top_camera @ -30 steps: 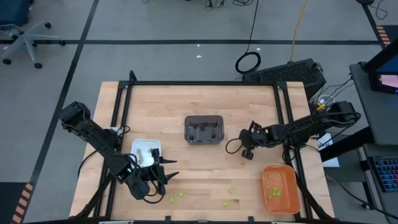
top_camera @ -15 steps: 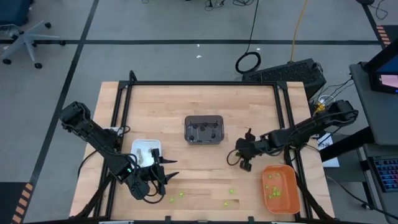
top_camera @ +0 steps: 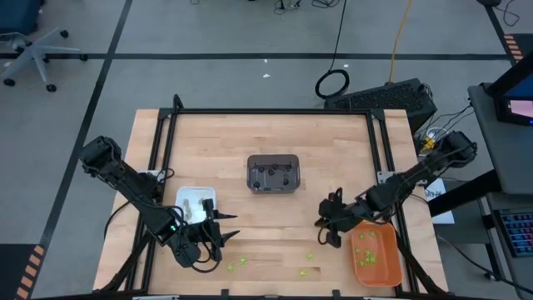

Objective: Sort Halloween decoration
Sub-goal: Put the green spider toy into the orange bin

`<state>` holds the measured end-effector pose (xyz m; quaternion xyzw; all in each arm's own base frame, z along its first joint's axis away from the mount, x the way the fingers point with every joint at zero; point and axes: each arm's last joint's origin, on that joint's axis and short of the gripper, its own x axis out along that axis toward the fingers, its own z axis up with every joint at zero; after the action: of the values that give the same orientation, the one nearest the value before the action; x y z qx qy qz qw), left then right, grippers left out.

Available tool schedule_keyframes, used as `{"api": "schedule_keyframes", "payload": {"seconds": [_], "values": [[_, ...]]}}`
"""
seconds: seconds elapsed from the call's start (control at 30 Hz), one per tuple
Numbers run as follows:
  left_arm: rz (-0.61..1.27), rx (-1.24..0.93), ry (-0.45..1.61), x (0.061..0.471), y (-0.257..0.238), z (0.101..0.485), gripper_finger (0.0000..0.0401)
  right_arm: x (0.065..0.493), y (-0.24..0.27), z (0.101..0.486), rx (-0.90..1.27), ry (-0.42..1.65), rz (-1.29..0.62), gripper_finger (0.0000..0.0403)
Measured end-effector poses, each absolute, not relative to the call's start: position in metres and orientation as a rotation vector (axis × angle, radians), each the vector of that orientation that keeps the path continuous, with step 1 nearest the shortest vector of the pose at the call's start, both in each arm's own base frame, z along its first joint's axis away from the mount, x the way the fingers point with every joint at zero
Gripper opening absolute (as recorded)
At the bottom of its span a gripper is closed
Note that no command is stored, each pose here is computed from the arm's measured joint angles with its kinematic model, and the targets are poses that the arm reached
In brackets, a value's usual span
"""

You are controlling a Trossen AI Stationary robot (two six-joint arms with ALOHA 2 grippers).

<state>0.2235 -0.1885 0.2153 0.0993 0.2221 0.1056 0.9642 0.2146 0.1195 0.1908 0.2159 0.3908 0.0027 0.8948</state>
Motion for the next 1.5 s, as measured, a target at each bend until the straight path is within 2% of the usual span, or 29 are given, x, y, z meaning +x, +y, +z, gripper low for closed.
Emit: {"api": "schedule_keyframes", "payload": {"seconds": [0.27, 0.6, 0.9, 1.03, 1.17, 1.5], "values": [[0.214, 0.201, 0.449, 0.224, -0.188, 0.215, 0.0215, 0.216, 0.140, 0.229, 0.452, 0.788, 0.132, 0.0000], [0.234, 0.195, 0.451, 0.228, -0.184, 0.215, 0.0215, 0.208, 0.162, 0.284, 0.091, 0.623, 0.071, 0.0000], [0.239, 0.156, 0.426, 0.232, -0.182, 0.218, 0.0215, 0.193, 0.176, 0.293, -0.276, 0.583, 0.125, 0.0000], [0.237, 0.146, 0.418, 0.232, -0.183, 0.219, 0.0215, 0.191, 0.177, 0.293, -0.370, 0.580, 0.157, 0.0000], [0.238, 0.142, 0.418, 0.232, -0.183, 0.219, 0.0215, 0.192, 0.177, 0.293, -0.319, 0.579, 0.139, 0.0000], [0.248, 0.091, 0.410, 0.232, -0.183, 0.219, 0.0215, 0.182, 0.183, 0.289, 0.090, 0.659, 0.076, 0.0000]]}}
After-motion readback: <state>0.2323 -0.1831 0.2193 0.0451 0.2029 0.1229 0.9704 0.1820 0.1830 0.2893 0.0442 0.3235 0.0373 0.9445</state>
